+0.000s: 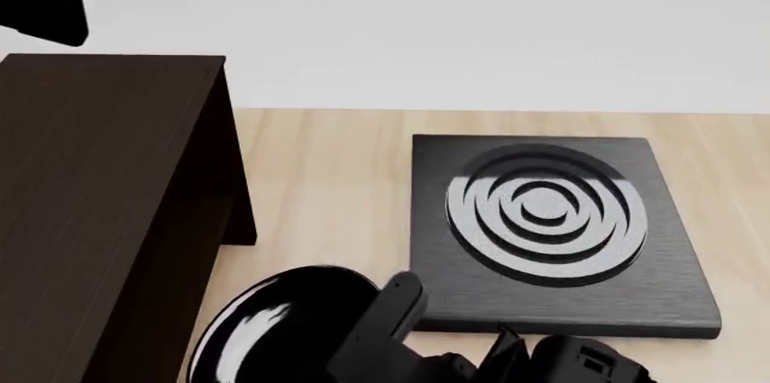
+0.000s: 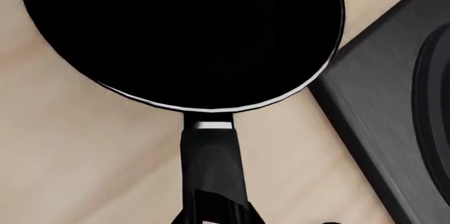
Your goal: Put the frying pan under the cabinet shelf.
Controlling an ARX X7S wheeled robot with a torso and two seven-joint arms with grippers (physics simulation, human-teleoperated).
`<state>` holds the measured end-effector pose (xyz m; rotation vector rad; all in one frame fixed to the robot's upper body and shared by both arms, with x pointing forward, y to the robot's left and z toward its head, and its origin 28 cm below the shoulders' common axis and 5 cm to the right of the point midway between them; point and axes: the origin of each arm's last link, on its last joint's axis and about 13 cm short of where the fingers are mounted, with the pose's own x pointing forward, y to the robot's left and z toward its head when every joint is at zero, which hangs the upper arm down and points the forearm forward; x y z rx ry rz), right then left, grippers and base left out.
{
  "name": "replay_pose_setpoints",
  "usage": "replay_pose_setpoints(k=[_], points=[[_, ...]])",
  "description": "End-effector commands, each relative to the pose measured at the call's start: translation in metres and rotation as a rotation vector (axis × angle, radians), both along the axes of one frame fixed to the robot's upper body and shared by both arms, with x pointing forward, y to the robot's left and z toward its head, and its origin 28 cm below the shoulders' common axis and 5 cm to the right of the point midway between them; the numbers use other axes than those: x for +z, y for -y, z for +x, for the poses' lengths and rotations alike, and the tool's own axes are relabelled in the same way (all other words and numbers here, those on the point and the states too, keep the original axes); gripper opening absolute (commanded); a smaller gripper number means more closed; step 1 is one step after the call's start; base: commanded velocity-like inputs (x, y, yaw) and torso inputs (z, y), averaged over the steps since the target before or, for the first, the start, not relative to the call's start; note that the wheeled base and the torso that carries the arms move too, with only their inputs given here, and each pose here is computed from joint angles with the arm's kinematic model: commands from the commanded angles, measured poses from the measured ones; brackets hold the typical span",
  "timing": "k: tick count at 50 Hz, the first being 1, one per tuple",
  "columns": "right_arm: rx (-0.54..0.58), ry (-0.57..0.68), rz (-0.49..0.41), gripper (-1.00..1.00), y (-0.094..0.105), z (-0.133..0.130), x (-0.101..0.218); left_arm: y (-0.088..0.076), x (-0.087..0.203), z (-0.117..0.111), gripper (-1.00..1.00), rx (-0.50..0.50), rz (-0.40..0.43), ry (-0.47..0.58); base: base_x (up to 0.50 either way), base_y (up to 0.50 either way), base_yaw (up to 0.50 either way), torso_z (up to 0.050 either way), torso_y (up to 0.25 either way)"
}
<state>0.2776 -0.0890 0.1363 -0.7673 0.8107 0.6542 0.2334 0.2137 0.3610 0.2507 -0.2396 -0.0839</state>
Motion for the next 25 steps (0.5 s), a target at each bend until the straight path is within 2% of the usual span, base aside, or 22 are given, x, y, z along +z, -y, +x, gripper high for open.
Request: replay_pose_setpoints(k=[1,13,25], points=[[0.013,0.062,0.008,-1.00,-0.003,0.023,-0.007,-0.001,0.000,-0.001,1.00,0.008,0.004,0.000,0.00,0.00,0.00,0.000,0.000],[-0.004,0.028,-0.011,-1.00,0.000,0.046,-0.027,0.002,0.000,-0.001,1.00,0.009,0.020,-0.002,0.00,0.00,0.00,0.000,0.000],[0.023,-0.025,-0.019,-1.00,-0.010,0.056,-0.042,0.003,-0.002,-0.001,1.00,0.009,0.027,-0.006,0.00,0.00,0.00,0.000,0.000]])
